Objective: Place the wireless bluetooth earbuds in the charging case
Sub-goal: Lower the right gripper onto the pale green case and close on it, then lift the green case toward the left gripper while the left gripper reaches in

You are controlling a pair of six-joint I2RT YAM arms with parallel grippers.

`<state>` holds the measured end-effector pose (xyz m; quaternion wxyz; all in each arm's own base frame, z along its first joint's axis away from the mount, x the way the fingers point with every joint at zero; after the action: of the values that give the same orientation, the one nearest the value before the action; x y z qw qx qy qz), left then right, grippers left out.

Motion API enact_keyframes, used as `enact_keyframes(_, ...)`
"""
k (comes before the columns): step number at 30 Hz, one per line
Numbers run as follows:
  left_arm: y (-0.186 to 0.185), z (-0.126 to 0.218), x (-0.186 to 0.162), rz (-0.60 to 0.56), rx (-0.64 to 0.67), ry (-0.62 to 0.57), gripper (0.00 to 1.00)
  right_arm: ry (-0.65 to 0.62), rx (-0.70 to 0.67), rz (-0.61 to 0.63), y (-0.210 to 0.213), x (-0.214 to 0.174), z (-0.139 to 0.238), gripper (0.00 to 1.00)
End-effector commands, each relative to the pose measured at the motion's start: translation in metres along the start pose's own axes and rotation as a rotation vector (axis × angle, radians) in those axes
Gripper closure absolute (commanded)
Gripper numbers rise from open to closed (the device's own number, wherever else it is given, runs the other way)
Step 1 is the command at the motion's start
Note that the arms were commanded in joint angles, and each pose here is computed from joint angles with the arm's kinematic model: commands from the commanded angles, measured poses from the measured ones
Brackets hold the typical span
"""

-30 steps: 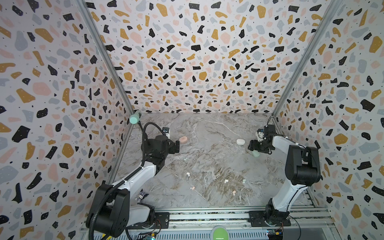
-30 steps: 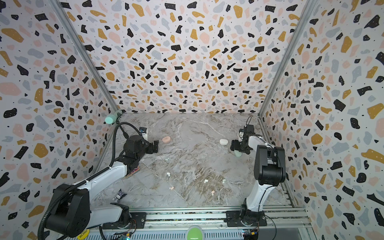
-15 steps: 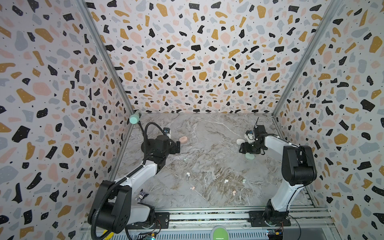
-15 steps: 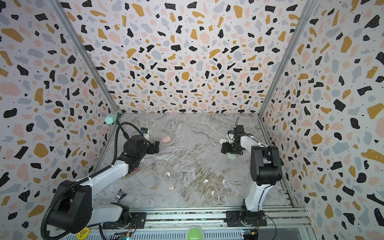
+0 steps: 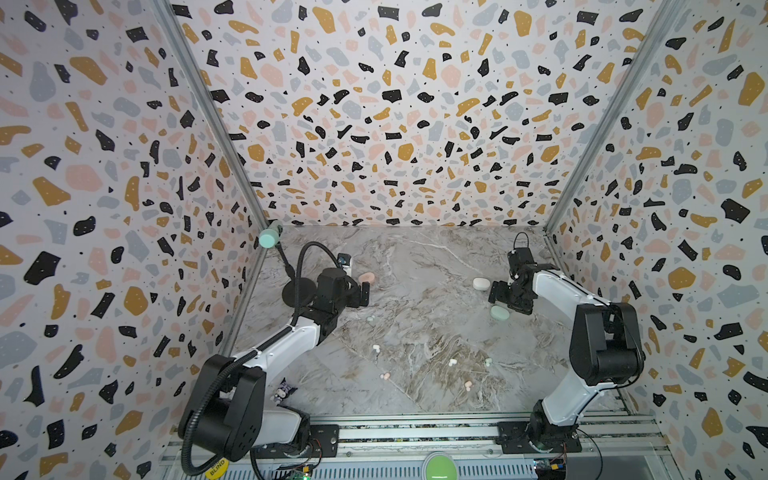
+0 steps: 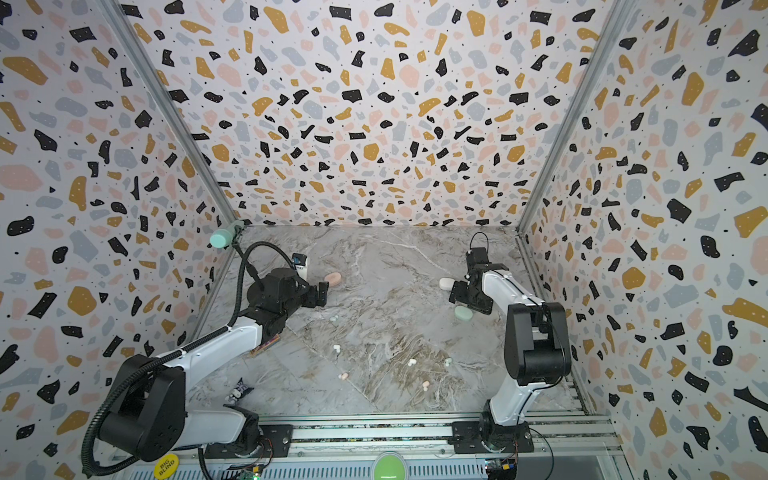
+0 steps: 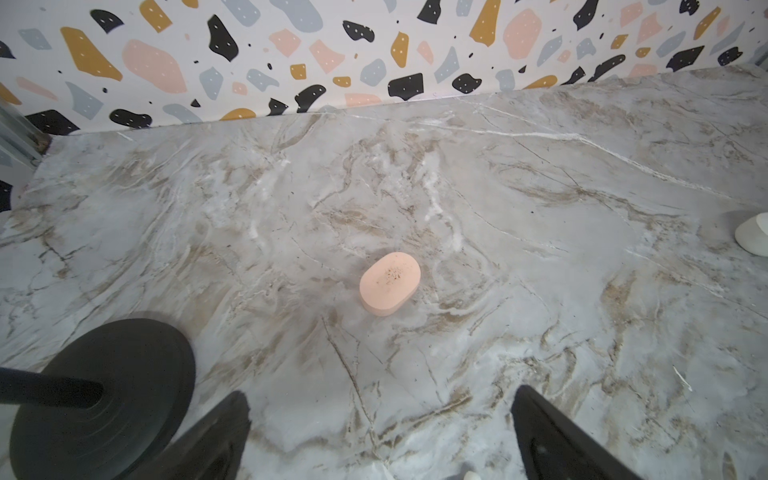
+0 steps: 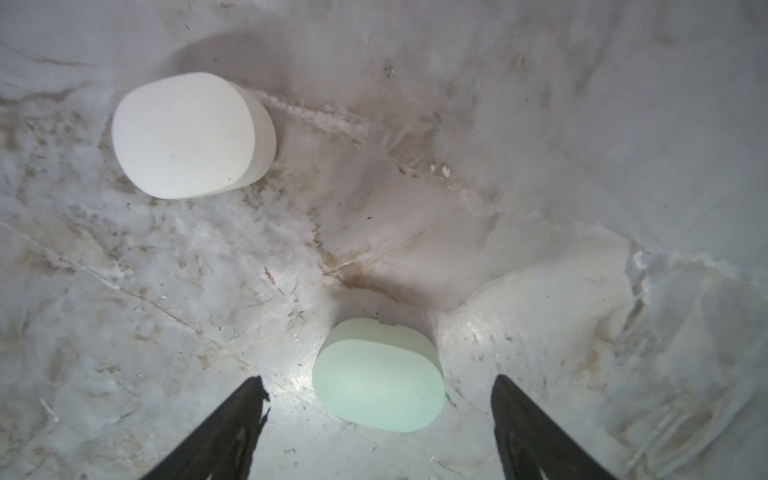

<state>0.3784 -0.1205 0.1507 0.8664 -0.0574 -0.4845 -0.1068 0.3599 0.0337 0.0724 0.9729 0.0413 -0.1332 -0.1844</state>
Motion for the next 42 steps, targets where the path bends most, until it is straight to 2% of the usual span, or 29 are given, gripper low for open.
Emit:
enact_keyframes(1, -0.017, 0.001, 0.021, -0.014, -0.085, -0.04, 0.0, 0.042, -0.019, -0.085, -0.004, -0.009, -0.004, 0.13)
enact_keyframes(11, -0.026, -0.002, 0.016, -0.022, -0.118, -0.024, 0.0, 0.091, -0.004, -0.082, -0.001, -0.014, -0.02, 0.2)
enact_keyframes(18, -0.026, -0.003, 0.014, -0.027, -0.117, -0.017, 0.0, 0.097, 0.001, -0.088, -0.002, -0.017, -0.021, 0.3)
enact_keyframes(22, -0.027, -0.004, 0.014, -0.028, -0.117, -0.013, 0.0, 0.11, 0.003, -0.091, -0.003, -0.02, -0.025, 0.32)
enact_keyframes(31, -0.033, -0.002, 0.014, -0.032, -0.147, -0.015, 0.0, 0.089, 0.033, -0.078, 0.002, -0.016, -0.014, 0.43)
enact_keyframes(34, -0.046, -0.001, 0.016, -0.043, -0.217, -0.031, 0.0, 0.094, 0.063, -0.04, 0.009, -0.017, -0.004, 0.45)
enact_keyframes(36, -0.064, 0.002, 0.015, -0.063, -0.309, -0.05, 0.0, 0.092, 0.084, -0.003, 0.016, -0.018, 0.006, 0.46)
enact_keyframes(42, -0.15, 0.02, 0.004, -0.22, -0.62, -0.126, 0.0, 0.102, 0.192, 0.156, 0.049, -0.036, 0.046, 0.48)
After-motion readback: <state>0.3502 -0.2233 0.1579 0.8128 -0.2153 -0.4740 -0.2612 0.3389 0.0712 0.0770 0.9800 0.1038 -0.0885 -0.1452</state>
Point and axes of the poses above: each gripper's point midway between its finger pads, its own z axis back along the fingers, its own y axis along the line the jaws close on, x = y × z, the point moved 1 cm from there along z, back along the fingers, and after that the axes turned 2 degrees about -z, right-handed, at the moved point
